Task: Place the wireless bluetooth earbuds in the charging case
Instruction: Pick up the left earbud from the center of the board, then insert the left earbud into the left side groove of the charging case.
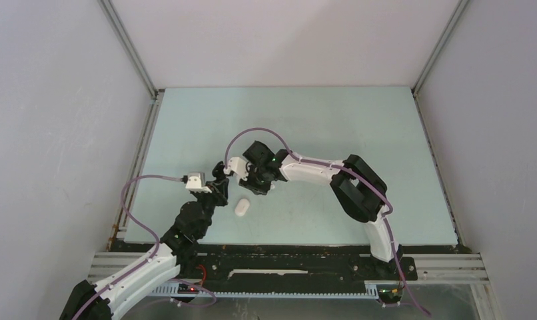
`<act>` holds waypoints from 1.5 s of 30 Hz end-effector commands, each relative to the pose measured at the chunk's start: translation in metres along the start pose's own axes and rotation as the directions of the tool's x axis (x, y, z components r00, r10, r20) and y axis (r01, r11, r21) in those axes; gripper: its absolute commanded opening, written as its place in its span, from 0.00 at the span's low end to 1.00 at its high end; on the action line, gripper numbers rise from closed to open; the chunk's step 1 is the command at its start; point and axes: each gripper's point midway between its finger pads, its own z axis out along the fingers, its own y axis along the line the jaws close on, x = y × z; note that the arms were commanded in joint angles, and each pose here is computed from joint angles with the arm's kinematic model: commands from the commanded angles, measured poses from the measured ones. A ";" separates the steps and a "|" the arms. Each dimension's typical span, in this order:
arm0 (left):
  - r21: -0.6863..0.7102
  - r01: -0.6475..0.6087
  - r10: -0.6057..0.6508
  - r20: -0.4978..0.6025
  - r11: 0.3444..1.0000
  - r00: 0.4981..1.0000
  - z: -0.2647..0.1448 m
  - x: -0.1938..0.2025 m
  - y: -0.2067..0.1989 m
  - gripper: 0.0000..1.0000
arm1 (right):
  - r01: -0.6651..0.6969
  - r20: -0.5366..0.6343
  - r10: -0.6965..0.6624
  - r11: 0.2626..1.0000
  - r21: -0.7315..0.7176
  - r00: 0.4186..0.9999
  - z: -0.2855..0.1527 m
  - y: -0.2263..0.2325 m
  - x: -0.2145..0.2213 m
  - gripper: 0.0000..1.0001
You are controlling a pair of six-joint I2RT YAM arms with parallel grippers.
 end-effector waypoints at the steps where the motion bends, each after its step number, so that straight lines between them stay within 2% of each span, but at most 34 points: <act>1: 0.004 -0.009 0.009 0.001 1.000 1.000 0.000 0.004 0.003 0.00 | -0.003 0.034 0.002 0.999 0.033 0.999 0.004 -0.008 -0.016 0.29; 6: 0.005 -0.011 0.011 -0.004 1.000 1.000 0.000 0.005 0.002 0.00 | -0.007 0.025 0.006 0.999 0.036 1.000 0.006 -0.008 -0.014 0.29; 11: 0.007 -0.010 0.010 -0.002 1.000 1.000 0.000 0.004 0.002 0.00 | -0.052 -0.008 0.054 0.987 0.153 0.999 0.005 -0.030 -0.008 0.27; 19: 0.009 -0.007 0.007 -0.004 1.000 1.000 0.000 0.005 0.001 0.00 | -0.068 -0.005 0.071 0.972 0.225 0.997 -0.009 -0.045 -0.008 0.13; 24: 0.011 -0.009 0.010 -0.007 1.000 1.000 0.000 0.006 0.001 0.00 | -0.055 0.009 0.054 0.974 0.220 0.998 -0.019 -0.044 -0.009 0.03; 28: 0.043 -0.012 0.012 -0.006 0.999 1.000 0.000 0.005 -0.004 0.00 | 0.012 0.053 -0.021 0.986 0.164 0.998 -0.052 -0.029 -0.021 0.02; 31: 0.133 -0.014 0.014 -0.002 0.991 1.000 -0.001 0.005 -0.020 0.00 | 0.088 0.091 -0.096 0.992 0.086 0.991 -0.086 -0.008 -0.024 0.01; 37: 0.437 -0.008 0.034 -0.052 0.900 0.998 -0.013 0.013 -0.077 0.00 | 0.216 0.162 -0.200 0.973 -0.082 0.966 -0.157 0.043 -0.008 0.01; 41: 0.623 0.011 0.061 -0.093 0.782 0.994 -0.025 0.017 -0.121 0.00 | 0.254 0.181 -0.232 0.961 -0.109 0.956 -0.195 0.066 0.003 0.01; 45: 0.753 0.017 0.123 -0.129 0.657 0.984 -0.041 0.031 -0.157 0.00 | 0.240 0.190 -0.214 0.963 -0.124 0.958 -0.213 0.081 0.013 0.01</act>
